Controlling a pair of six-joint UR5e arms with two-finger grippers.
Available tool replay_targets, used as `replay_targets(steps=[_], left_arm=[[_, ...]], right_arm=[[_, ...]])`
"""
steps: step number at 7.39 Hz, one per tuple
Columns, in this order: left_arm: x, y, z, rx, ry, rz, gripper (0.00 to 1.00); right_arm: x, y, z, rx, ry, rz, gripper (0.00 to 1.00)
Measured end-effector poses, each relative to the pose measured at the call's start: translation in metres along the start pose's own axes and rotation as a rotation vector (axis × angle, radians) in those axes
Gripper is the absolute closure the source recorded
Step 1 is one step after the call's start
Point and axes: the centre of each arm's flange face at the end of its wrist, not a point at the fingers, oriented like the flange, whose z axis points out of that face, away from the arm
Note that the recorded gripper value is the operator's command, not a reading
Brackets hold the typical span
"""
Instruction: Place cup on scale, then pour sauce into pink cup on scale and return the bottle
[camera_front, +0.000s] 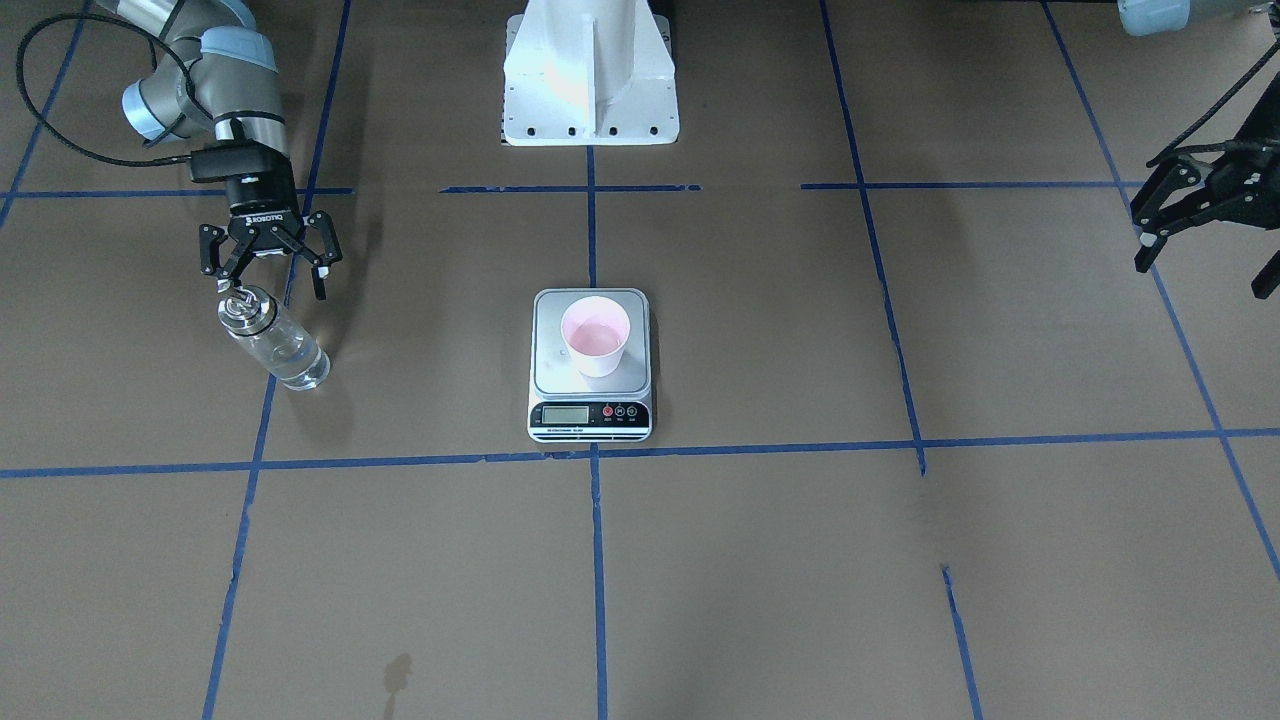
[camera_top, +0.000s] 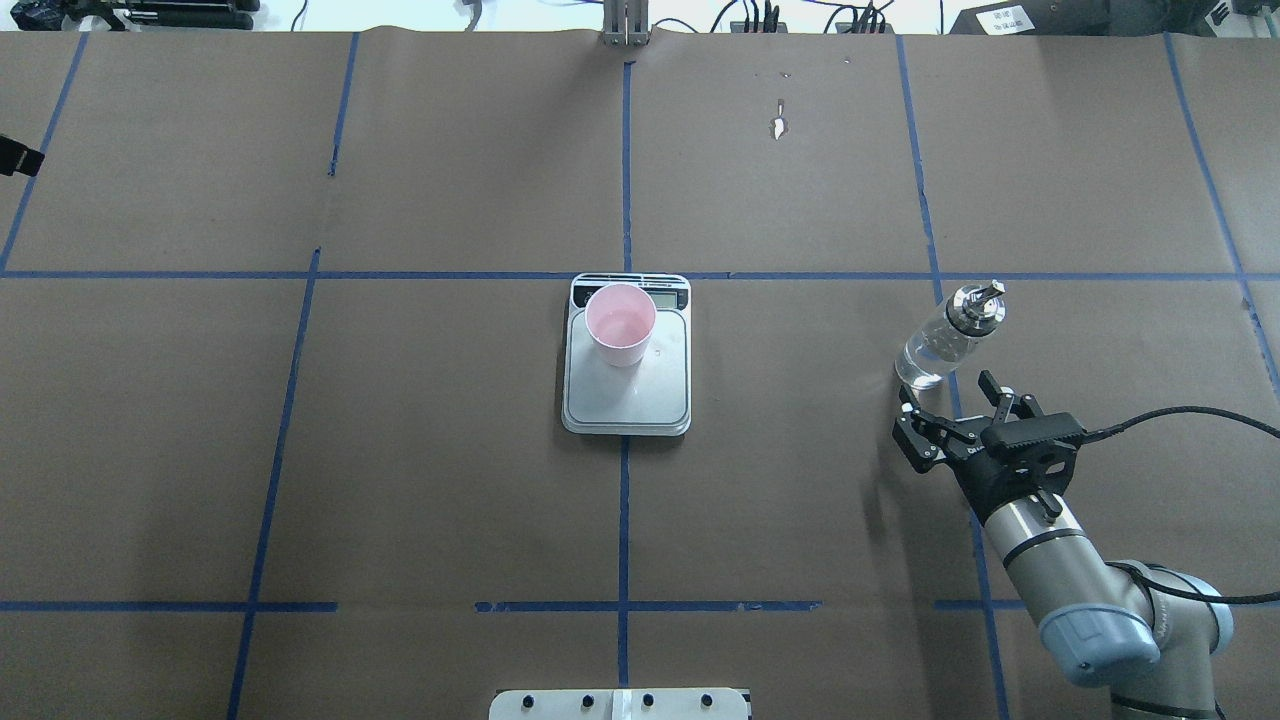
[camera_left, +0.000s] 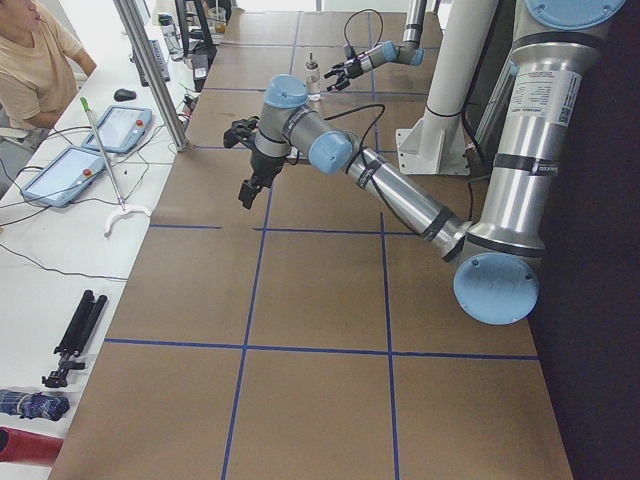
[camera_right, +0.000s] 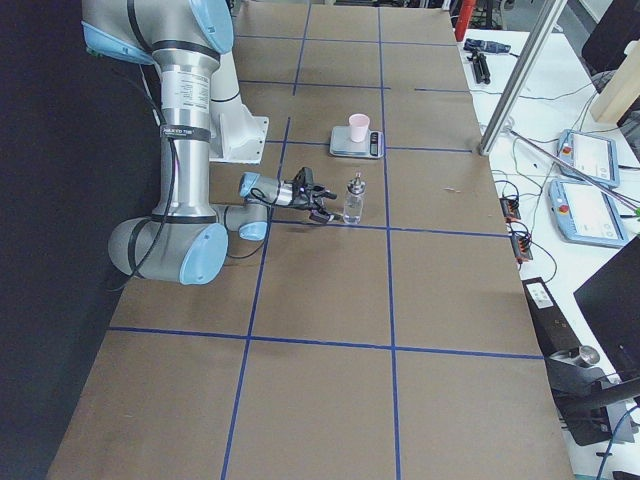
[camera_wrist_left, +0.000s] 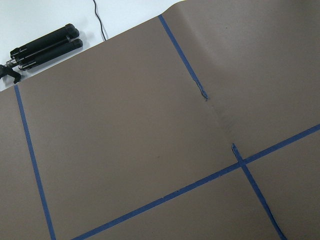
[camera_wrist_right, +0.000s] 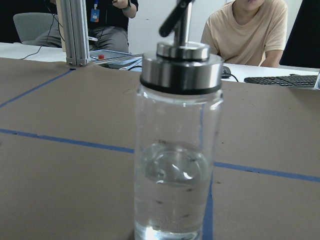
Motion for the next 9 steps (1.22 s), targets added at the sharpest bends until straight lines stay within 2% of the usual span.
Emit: replay_targets(steps=[3, 5, 7, 9], left_arm=[[-0.002, 0.002, 0.003, -0.008, -0.001, -0.003, 0.0], [-0.003, 0.004, 0.005, -0.013, -0.002, -0.006, 0.0], [-0.004, 0.005, 0.006, -0.017, 0.001, -0.008, 0.0], [-0.006, 0.007, 0.009, -0.027, 0.006, -0.011, 0.0]], right_arm=[[0.07, -0.006, -0.037, -0.16, -0.067, -0.013, 0.0], [0.126, -0.027, -0.028, -0.324, -0.09, 0.011, 0.0], [0.222, -0.093, -0.002, -0.499, -0.106, -0.027, 0.0], [0.311, -0.184, 0.034, -0.661, -0.13, -0.036, 0.0]])
